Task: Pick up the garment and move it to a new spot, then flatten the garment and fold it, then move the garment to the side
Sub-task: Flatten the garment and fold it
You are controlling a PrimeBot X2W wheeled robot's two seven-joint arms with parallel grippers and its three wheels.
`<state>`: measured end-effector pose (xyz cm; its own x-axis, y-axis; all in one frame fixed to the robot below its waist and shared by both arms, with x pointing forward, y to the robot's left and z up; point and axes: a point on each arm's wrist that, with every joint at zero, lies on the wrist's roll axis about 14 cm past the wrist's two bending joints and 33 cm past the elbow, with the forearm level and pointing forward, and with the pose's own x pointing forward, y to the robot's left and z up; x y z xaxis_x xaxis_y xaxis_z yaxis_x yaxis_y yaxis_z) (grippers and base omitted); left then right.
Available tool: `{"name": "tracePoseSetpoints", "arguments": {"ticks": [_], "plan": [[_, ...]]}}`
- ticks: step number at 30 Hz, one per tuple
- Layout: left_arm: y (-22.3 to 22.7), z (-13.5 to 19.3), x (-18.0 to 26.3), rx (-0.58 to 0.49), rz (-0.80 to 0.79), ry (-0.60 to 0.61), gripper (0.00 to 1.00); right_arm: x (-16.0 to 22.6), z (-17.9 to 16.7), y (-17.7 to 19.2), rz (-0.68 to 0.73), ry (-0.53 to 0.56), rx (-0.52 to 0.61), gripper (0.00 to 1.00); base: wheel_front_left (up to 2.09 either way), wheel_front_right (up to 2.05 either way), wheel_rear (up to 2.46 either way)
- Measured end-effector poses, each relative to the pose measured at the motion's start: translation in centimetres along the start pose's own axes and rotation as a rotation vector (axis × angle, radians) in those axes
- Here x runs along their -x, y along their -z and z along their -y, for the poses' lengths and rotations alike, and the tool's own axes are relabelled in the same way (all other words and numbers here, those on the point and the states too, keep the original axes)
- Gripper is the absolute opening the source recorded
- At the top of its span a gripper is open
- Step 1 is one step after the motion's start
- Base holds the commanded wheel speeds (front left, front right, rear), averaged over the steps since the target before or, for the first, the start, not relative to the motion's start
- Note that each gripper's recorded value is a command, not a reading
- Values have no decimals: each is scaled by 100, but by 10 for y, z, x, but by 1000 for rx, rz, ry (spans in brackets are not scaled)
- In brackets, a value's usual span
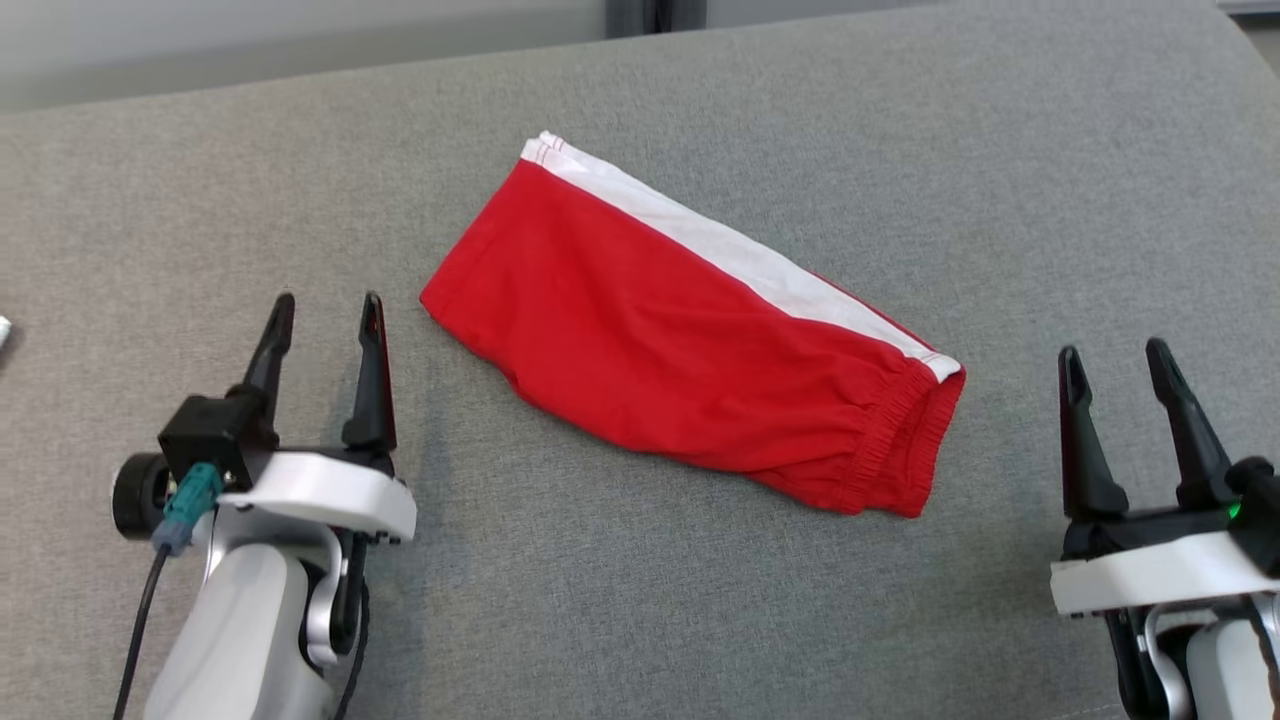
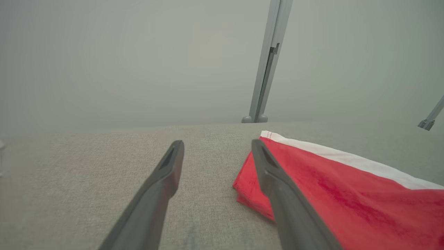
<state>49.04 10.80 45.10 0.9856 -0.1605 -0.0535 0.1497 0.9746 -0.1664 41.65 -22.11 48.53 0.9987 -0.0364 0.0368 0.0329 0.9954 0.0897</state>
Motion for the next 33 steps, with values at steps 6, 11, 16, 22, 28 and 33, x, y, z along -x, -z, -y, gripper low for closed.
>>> {"name": "tracePoseSetpoints", "arguments": {"ticks": [6, 11, 16, 22, 28, 33], "plan": [[2, -6, 21, -8, -15, -19, 100, 13, -1, 3, -15, 13, -8, 100, 0, 0, 0], [2, -6, 23, -11, -18, -17, 100, 15, -1, 4, -16, 18, -14, 100, 0, 0, 0], [2, 6, 9, -16, -35, 39, 100, 13, -2, 8, -25, 19, -16, 100, 0, 0, 0], [10, 31, -26, -29, -125, 151, 100, 5, -4, 13, -33, 11, -16, 100, 0, 0, 0], [56, 41, -42, 1, -353, 199, 100, 5, 3, 19, -54, 30, -8, 100, 0, 0, 0], [91, 40, -44, 4, -498, 201, 100, 10, 9, 25, -73, 50, -5, 100, 0, 0, 0]]}}
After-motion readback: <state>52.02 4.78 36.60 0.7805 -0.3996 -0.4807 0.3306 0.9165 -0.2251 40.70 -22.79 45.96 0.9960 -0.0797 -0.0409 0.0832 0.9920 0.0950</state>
